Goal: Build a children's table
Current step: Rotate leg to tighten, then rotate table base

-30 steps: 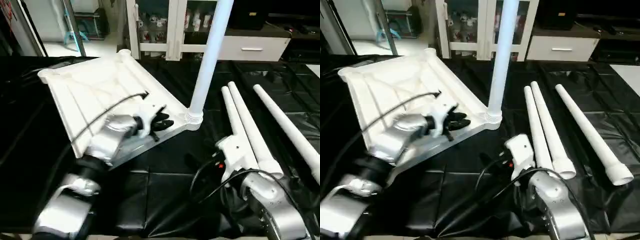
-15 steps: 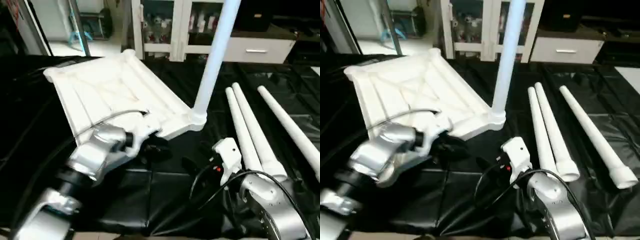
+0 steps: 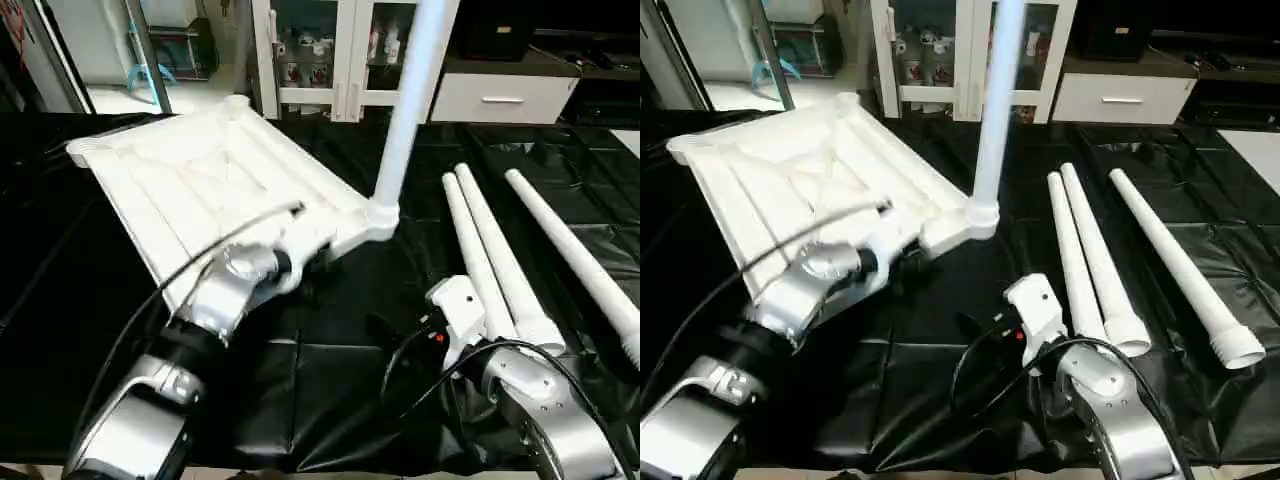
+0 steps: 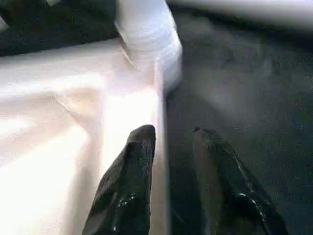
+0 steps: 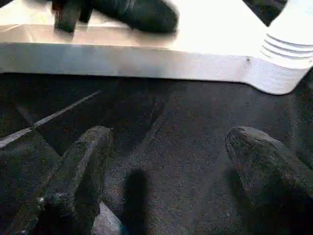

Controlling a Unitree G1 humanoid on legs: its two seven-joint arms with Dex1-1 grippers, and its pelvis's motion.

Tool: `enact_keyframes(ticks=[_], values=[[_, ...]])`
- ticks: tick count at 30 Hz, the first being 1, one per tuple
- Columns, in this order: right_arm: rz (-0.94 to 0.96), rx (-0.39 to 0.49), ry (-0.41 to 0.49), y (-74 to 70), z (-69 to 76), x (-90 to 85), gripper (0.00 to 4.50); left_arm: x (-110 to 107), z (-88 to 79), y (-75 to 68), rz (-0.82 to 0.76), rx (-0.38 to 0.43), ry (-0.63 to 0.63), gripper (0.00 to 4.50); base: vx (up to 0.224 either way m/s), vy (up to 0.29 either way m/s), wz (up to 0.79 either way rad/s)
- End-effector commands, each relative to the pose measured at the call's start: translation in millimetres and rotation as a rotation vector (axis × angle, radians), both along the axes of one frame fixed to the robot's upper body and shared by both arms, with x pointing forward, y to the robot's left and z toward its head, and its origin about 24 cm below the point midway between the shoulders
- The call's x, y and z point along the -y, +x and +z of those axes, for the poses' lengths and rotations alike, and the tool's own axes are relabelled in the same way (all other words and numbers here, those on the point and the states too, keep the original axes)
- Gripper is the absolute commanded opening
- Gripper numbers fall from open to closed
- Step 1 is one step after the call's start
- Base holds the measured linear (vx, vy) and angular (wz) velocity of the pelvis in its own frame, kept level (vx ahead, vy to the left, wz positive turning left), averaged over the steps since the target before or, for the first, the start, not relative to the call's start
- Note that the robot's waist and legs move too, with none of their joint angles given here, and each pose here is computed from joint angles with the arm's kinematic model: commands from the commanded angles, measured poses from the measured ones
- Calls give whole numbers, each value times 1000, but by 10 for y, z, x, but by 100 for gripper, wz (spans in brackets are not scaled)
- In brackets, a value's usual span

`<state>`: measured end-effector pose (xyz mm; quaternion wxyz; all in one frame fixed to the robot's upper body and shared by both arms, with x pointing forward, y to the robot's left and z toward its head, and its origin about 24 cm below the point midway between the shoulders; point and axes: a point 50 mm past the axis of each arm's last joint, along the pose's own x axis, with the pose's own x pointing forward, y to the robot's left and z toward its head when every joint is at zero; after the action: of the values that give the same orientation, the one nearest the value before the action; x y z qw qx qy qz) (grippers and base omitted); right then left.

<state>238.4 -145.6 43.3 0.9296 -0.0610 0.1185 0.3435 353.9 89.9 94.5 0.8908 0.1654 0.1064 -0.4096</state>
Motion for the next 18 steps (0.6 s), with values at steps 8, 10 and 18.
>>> enact_keyframes(ticks=[8,10,18], values=[[265,0,179,-117,309,-164,402,-1057,536,-283,-102,-9,0,146,0,0,0],[305,-7,180,-134,326,-177,402,-1261,488,-329,-58,-47,67,146,0,0,0],[372,-17,156,-116,377,-216,402,-2108,381,-451,280,-123,328,146,0,0,0]])
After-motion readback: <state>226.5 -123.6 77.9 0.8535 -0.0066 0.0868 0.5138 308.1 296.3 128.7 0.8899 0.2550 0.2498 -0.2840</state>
